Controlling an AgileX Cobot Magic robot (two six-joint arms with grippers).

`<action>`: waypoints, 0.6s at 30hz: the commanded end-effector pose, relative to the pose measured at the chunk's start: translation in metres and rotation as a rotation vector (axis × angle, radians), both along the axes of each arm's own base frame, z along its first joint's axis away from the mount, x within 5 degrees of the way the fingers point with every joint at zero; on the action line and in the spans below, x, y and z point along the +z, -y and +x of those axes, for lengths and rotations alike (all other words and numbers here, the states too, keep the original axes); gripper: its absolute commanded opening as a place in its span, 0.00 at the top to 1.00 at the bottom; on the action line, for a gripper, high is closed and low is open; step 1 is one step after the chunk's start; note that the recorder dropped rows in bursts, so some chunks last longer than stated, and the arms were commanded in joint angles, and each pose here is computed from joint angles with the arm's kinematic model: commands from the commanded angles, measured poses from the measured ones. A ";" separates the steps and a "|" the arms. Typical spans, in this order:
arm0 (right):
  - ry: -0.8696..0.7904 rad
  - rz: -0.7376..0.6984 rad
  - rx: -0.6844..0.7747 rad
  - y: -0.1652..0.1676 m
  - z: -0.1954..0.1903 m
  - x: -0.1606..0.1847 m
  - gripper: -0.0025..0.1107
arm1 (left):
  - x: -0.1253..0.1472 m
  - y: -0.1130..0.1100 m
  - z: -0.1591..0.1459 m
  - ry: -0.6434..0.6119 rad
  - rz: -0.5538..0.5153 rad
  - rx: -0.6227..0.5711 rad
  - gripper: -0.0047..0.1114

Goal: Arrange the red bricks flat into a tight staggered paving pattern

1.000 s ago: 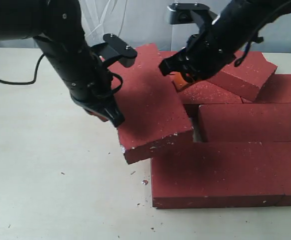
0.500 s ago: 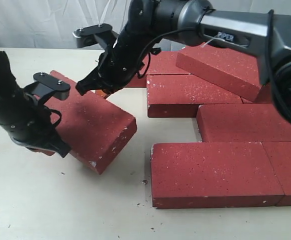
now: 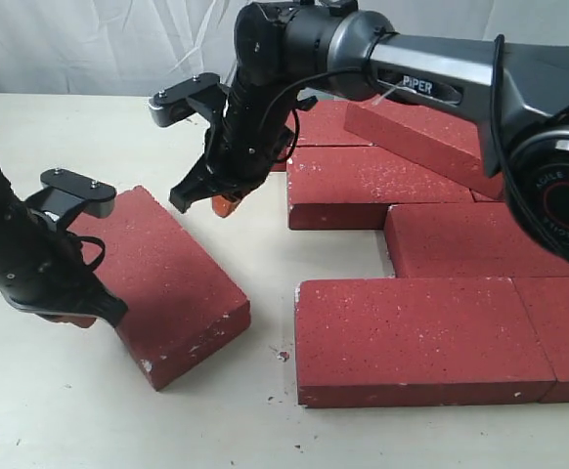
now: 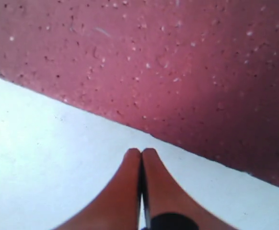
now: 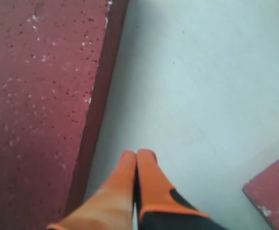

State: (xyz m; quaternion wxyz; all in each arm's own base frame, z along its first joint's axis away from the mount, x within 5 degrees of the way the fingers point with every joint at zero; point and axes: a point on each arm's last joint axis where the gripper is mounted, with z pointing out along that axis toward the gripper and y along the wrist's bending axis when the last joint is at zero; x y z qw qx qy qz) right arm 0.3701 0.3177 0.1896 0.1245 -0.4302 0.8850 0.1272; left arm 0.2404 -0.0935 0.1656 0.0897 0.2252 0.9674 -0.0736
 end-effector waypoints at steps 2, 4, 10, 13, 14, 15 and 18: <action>0.070 0.022 0.006 0.010 -0.009 0.048 0.99 | 0.039 -0.006 -0.010 0.155 -0.036 0.000 0.96; 0.094 0.038 0.005 0.015 -0.016 0.060 0.99 | 0.059 -0.008 -0.013 0.259 -0.061 0.002 0.96; 0.188 0.109 0.051 0.040 -0.049 0.078 0.99 | 0.106 -0.021 -0.005 0.676 -0.122 0.064 0.96; 0.184 0.146 0.114 0.051 -0.070 0.073 0.99 | 0.114 -0.036 0.006 0.786 -0.117 0.138 0.96; 0.176 0.150 0.140 0.053 -0.076 0.071 0.99 | 0.115 -0.043 0.008 0.799 -0.097 0.155 0.96; 0.163 0.152 0.163 0.056 -0.081 0.067 0.99 | 0.115 -0.051 0.009 0.809 -0.074 0.172 0.96; 0.130 0.171 0.214 0.058 -0.092 0.058 0.99 | 0.115 -0.078 0.013 0.823 -0.017 0.258 0.96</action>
